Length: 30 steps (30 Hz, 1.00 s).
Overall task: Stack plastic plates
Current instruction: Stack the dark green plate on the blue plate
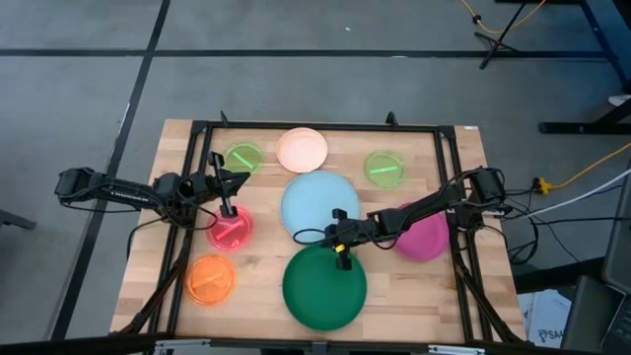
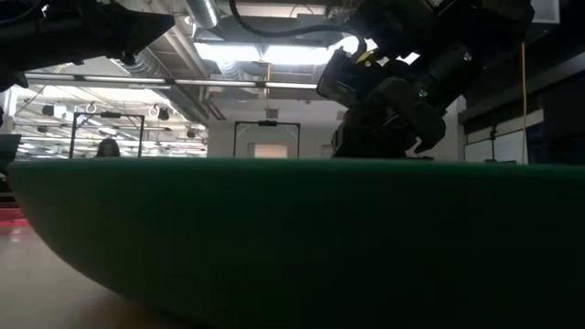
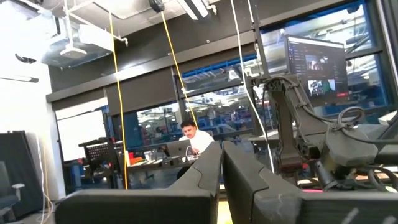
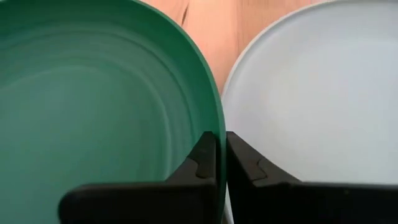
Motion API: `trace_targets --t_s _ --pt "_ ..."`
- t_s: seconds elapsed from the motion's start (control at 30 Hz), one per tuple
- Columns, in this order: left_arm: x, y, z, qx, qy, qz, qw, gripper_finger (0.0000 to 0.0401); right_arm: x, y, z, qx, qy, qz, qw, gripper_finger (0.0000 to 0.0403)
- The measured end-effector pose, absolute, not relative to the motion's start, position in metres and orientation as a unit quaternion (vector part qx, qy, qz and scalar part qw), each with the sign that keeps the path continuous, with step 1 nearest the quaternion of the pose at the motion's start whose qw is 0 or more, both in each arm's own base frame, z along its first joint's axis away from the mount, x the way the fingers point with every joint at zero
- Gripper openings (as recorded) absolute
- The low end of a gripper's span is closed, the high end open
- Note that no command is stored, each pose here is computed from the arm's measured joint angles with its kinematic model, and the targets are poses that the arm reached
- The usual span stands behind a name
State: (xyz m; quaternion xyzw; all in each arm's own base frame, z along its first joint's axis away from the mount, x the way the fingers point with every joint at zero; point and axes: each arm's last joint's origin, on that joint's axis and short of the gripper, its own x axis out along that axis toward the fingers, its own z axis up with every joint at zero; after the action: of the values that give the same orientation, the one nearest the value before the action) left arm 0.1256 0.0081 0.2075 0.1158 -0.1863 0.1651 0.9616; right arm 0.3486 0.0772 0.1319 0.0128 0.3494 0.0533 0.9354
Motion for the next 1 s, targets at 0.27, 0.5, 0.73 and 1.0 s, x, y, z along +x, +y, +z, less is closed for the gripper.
trace_targets --t_s 0.27,0.5,0.73,1.0 --pt "0.125 0.008 0.209 0.114 -0.195 0.168 0.96 0.0009 0.348 0.077 0.143 0.012 0.339 0.055 0.939 0.0008" --pt "0.125 0.008 0.209 0.114 -0.196 0.167 0.959 0.0009 0.343 0.074 0.166 0.015 0.318 0.054 0.946 0.0003" --pt "0.125 0.008 0.209 0.114 -0.196 0.168 0.959 0.0009 0.334 0.061 0.191 0.016 0.304 0.034 0.952 0.0002" --pt "0.125 0.008 0.209 0.114 -0.196 0.167 0.959 0.0009 0.33 0.028 0.213 0.023 0.278 0.003 0.96 0.0002"
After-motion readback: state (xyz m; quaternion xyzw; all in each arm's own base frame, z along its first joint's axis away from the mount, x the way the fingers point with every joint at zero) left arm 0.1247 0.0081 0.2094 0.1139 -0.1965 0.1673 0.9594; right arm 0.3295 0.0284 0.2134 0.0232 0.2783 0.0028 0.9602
